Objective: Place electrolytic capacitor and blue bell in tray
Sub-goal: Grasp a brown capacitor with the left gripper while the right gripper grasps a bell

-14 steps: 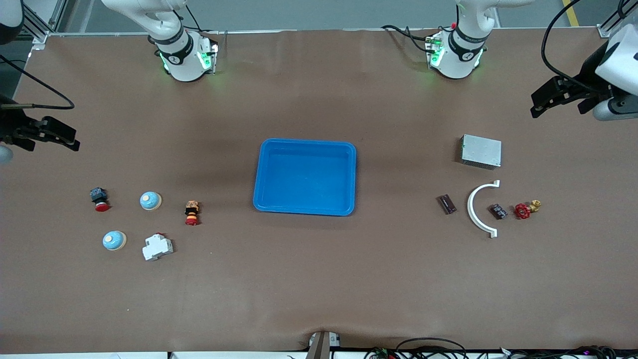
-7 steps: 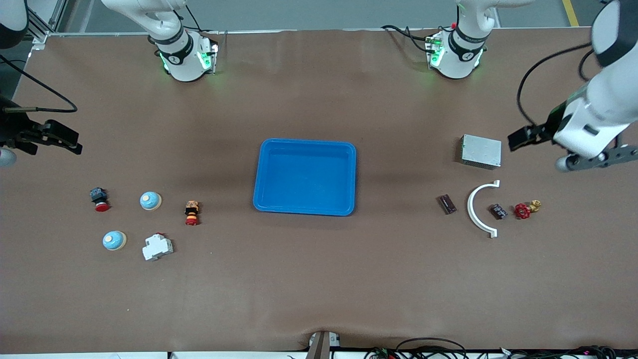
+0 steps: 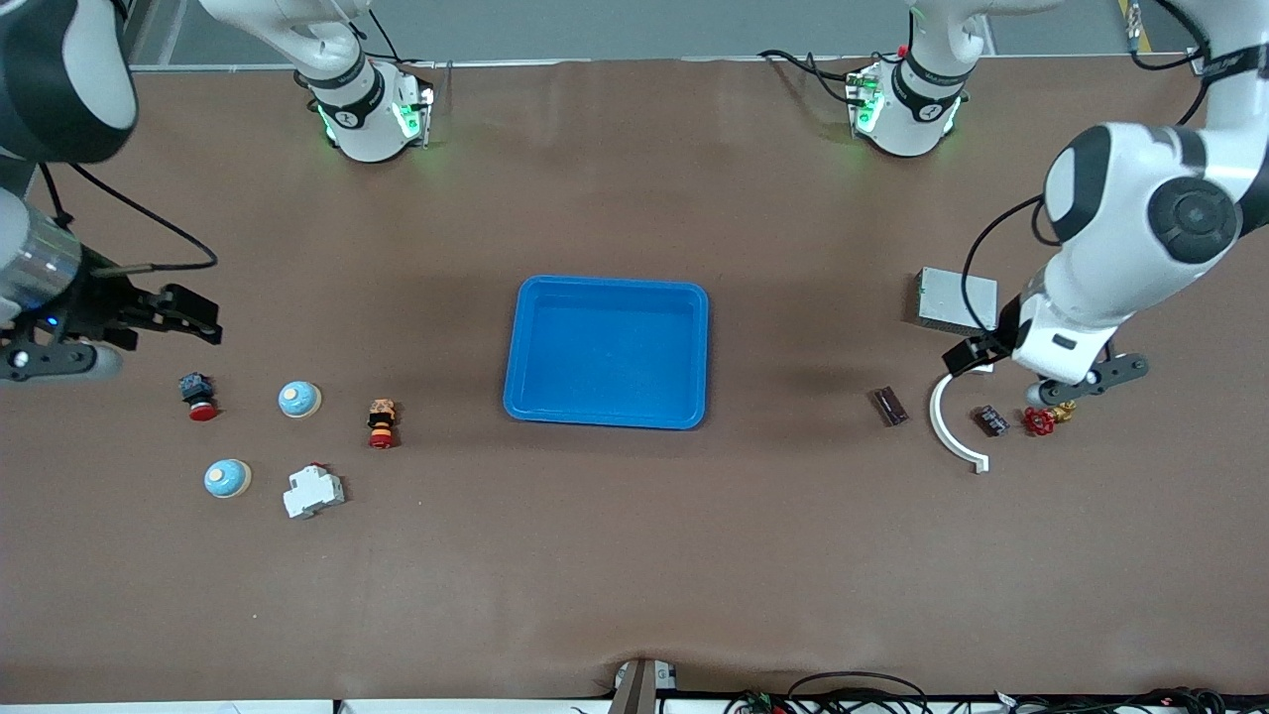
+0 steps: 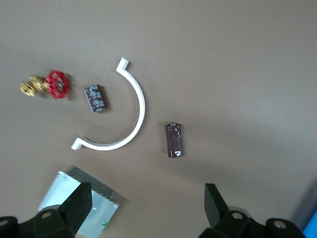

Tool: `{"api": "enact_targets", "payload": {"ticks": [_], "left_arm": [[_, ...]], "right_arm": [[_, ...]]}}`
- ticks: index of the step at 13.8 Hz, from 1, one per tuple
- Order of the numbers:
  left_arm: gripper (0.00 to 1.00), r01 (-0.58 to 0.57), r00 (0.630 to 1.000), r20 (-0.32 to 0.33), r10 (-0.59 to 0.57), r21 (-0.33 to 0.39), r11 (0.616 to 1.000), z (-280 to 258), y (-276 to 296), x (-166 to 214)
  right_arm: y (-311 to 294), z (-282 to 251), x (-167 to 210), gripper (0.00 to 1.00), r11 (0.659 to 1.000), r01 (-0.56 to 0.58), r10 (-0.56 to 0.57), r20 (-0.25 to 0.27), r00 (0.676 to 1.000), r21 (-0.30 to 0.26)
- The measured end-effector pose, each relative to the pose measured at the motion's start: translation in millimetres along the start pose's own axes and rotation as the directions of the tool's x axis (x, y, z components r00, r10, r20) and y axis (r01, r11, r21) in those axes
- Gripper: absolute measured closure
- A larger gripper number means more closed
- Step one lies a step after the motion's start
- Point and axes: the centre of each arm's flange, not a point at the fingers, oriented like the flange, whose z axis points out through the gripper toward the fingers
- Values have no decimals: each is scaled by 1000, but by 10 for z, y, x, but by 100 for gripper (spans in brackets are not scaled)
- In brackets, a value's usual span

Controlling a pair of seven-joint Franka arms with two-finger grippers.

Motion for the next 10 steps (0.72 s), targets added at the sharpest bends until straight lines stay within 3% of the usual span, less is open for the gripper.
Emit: {"api": "enact_targets", "payload": {"ticks": [6,10], "left_arm": [[0,126,992,33,-125,-14,992,873,191,91],[0,219,976,9,-218,-44,975,1289,175,114]], "right_arm": [[-111,536,242,0,1000,17,-17,42,999,-2],[-107,930,343,0,1000,16,-16,96,995,-3]]}}
